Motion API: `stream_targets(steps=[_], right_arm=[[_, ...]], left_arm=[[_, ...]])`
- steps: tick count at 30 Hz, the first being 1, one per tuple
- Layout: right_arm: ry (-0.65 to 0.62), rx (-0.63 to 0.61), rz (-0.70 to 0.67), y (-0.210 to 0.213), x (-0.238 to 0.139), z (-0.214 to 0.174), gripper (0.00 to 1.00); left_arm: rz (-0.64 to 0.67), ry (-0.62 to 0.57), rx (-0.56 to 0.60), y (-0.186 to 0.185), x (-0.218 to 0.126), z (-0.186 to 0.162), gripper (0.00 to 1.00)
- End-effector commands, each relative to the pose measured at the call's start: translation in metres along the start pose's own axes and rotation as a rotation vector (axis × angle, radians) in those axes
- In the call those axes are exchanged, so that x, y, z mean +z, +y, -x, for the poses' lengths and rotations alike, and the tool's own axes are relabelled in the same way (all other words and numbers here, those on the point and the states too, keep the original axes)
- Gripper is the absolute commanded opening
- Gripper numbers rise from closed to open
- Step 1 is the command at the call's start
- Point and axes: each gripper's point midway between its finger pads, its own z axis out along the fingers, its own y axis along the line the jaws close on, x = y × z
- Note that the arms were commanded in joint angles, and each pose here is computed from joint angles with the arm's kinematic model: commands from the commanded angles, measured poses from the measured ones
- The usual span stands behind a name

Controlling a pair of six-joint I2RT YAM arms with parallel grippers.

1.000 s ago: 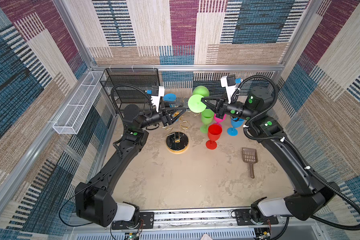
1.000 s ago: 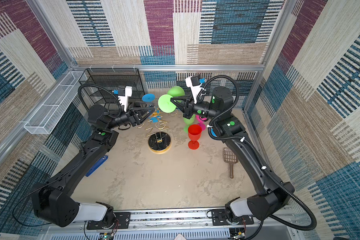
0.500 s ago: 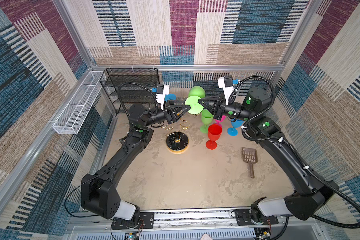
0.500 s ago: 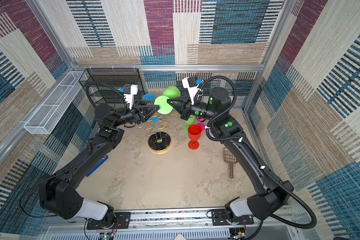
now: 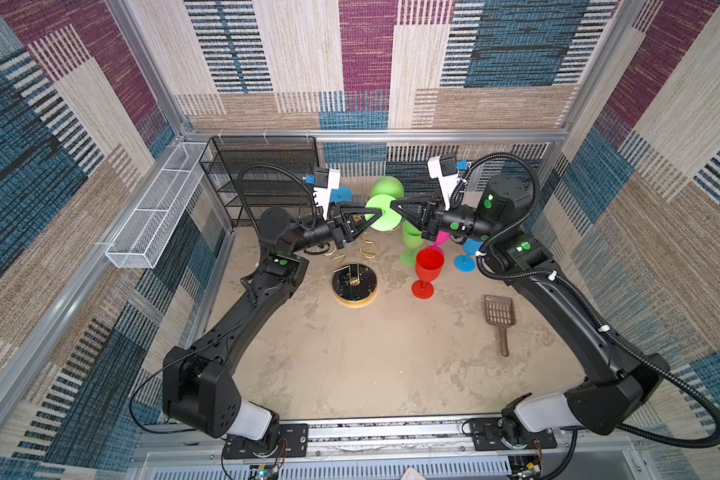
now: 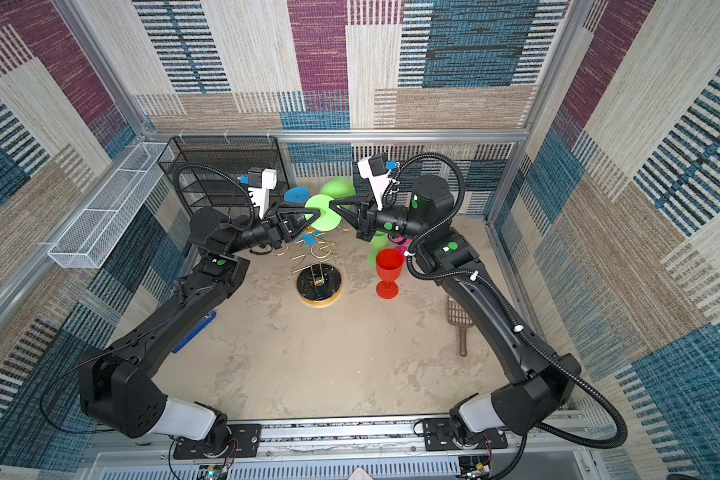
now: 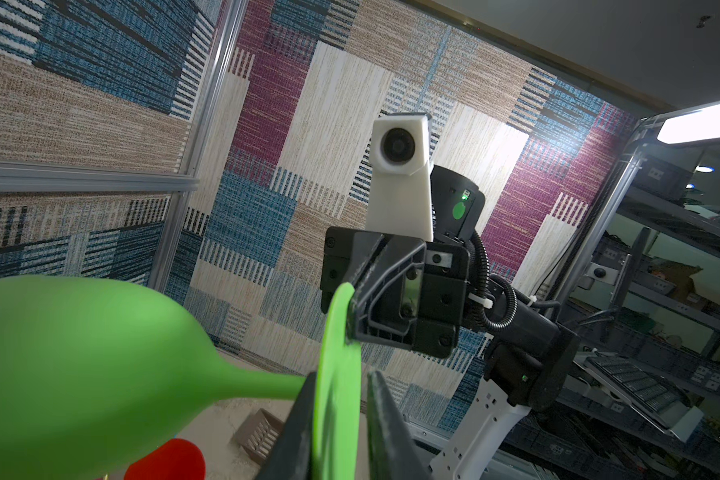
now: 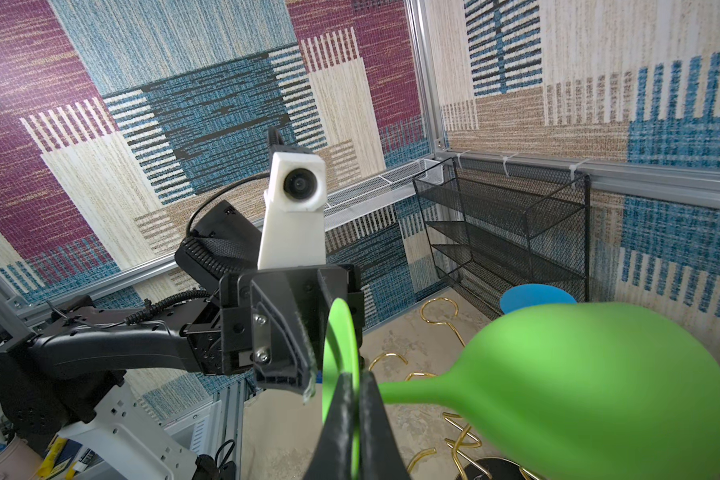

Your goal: Take the wine glass off the wine glass rack

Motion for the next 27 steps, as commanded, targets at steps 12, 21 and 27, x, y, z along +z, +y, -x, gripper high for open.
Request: stream_targets(steps=[12, 21, 27], right_arm=[[-0.031, -0.055, 0.004, 0.009, -0.003, 0.012, 0.26], [-0.221, -0.286, -0.317, 0.005, -0.065, 0.041, 0.95], [-0.217, -0.458, -0.315, 0.009, -0.074, 0.018, 0.99]], left_arm=[[-0.06, -0.017, 0.004, -0.025, -0.001, 0.011, 0.0], [0.108, 0.004, -0.138, -0.025, -0.01, 0.021, 0.0], [0.131, 0.052, -0.264, -0.03, -0.012, 0.022, 0.0]])
